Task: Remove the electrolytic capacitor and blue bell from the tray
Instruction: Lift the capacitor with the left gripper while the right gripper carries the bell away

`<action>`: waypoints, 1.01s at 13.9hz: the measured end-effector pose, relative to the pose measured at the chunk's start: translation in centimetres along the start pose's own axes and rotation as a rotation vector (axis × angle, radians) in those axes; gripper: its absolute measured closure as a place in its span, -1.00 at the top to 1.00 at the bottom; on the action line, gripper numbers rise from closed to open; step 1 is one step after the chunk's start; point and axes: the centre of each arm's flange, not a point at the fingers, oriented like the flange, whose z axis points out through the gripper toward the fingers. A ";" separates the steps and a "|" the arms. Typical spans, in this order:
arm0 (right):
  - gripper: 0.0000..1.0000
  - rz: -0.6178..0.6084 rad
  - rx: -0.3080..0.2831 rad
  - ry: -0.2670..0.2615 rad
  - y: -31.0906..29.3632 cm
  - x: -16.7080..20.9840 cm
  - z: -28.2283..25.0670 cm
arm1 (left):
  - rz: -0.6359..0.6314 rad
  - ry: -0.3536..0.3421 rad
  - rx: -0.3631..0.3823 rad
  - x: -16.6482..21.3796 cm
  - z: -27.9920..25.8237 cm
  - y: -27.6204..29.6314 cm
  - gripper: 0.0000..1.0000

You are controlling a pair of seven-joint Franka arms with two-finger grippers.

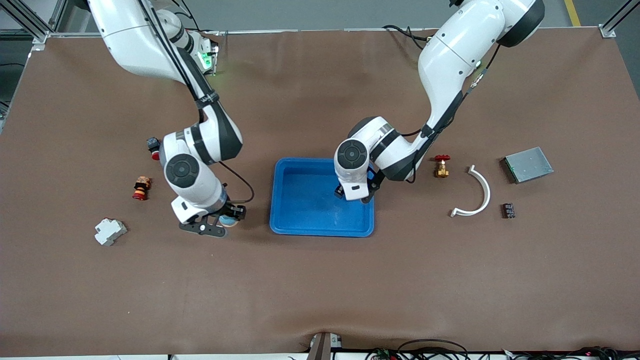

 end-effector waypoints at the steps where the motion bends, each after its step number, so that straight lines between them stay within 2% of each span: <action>1: 0.31 -0.014 -0.001 -0.002 1.4 0.0 0.3 | 0.000 0.000 0.002 0.0 0.1 0.0 0.99; 3: 0.31 -0.040 0.003 0.006 3.9 0.0 0.7 | 0.003 0.005 0.005 0.0 0.3 -0.1 0.91; 9: 0.31 -0.118 0.008 0.035 10.9 0.5 2.9 | 0.004 0.009 -0.005 0.2 0.1 0.1 -0.32; 14: 0.31 -0.151 0.007 0.054 14.9 1.1 3.8 | 0.000 0.012 -0.010 0.5 -0.1 0.3 -0.31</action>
